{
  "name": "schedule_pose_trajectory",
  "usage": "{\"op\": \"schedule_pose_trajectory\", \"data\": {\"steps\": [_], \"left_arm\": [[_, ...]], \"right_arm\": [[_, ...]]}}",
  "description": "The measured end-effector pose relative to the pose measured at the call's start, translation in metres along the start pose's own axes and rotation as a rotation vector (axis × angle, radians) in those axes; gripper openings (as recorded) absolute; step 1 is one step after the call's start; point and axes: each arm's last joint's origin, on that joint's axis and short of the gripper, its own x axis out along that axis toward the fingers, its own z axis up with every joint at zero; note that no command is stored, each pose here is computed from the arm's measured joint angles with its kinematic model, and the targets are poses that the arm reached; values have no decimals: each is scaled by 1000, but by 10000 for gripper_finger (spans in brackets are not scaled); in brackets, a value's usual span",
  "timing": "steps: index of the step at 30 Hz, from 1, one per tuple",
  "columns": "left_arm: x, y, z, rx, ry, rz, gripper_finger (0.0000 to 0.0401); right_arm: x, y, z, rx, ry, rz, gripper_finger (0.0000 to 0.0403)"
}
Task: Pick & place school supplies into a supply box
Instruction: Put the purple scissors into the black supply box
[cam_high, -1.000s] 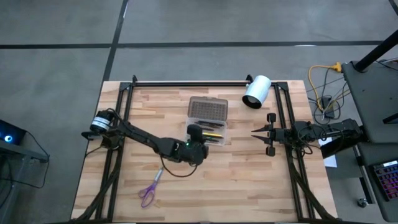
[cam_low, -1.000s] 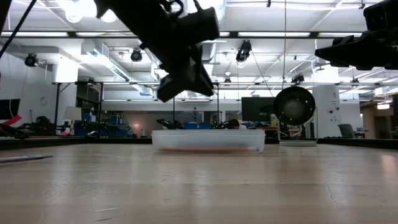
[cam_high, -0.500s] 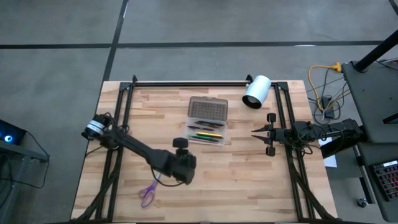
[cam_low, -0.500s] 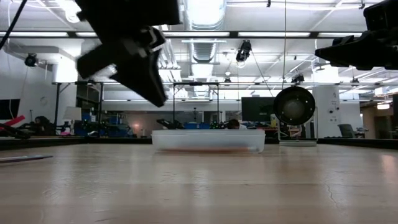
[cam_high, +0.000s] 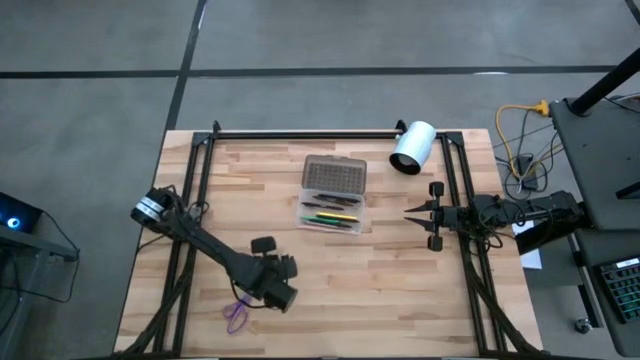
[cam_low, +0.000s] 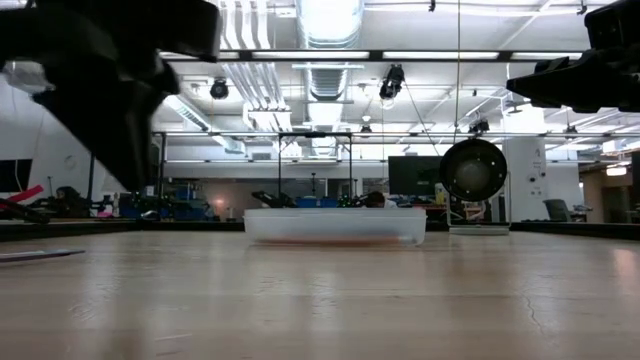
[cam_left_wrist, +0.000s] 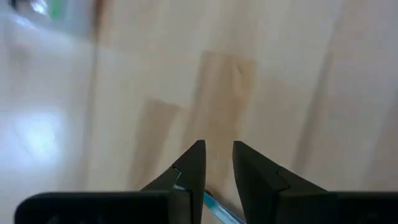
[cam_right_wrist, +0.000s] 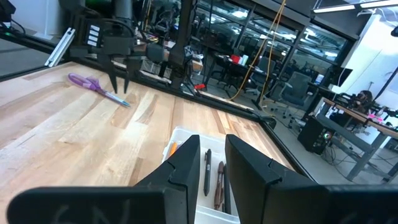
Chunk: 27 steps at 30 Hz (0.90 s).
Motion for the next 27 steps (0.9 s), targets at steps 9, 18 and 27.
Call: {"op": "schedule_pose_trajectory", "data": {"steps": [9,18,27], "left_arm": [[-5,-11,-14,-210,76,-44,65],[-9,-10,-26,-366,135,31,65],[1,-8,-38,-505,216,58,65]], "right_arm": [[0,0,0,0,0,0,68],[0,0,0,0,0,0,68],[0,0,0,0,0,0,68]]}}
